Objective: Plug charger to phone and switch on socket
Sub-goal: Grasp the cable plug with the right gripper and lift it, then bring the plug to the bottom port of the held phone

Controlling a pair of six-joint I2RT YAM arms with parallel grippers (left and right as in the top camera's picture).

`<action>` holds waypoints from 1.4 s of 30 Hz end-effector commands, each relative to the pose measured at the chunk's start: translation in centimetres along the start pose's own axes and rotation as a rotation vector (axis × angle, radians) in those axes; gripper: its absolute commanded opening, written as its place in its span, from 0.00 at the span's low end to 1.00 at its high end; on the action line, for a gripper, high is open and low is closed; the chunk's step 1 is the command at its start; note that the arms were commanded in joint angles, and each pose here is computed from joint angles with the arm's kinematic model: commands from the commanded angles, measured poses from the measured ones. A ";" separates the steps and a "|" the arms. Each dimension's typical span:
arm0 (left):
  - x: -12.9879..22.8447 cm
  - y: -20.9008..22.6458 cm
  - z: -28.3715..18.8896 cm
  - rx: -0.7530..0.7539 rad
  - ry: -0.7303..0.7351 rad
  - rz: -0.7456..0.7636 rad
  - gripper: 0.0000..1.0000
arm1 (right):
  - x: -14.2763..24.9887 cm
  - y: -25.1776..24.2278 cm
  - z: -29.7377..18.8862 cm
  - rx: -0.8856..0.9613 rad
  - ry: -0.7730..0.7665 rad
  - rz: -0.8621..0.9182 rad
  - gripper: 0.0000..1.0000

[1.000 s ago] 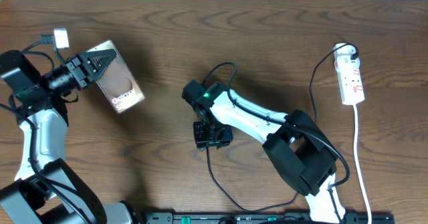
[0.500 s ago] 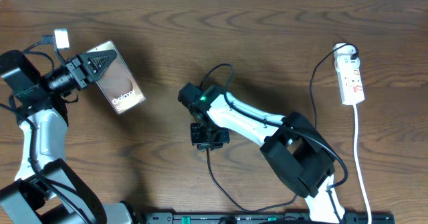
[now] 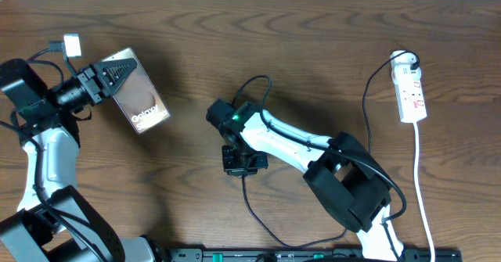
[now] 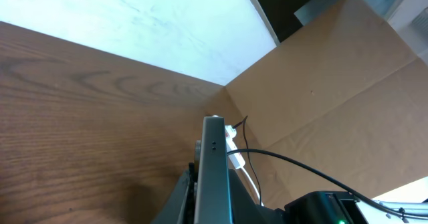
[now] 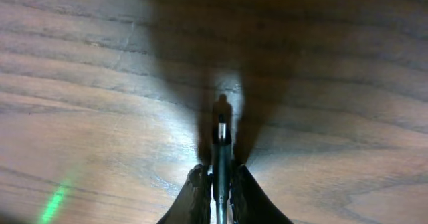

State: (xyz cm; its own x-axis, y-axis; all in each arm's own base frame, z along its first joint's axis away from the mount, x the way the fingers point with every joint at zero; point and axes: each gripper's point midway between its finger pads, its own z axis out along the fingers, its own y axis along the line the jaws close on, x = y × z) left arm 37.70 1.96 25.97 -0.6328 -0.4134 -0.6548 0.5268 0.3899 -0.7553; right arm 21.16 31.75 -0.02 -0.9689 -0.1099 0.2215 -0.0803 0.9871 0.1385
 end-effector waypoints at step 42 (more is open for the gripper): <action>1.2 -1.6 1.7 0.063 0.061 -0.034 0.07 | 4.0 7.2 -13.9 -1.255 -0.124 -1.151 0.01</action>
State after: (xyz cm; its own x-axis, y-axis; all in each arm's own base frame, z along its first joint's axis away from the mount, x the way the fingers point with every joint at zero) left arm 37.59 1.00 25.54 -0.6717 -0.4147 -0.6139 0.4998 0.3579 -0.7887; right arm 21.03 35.12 13.38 -0.6660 -0.6551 -0.3568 -0.4391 -0.0424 0.8975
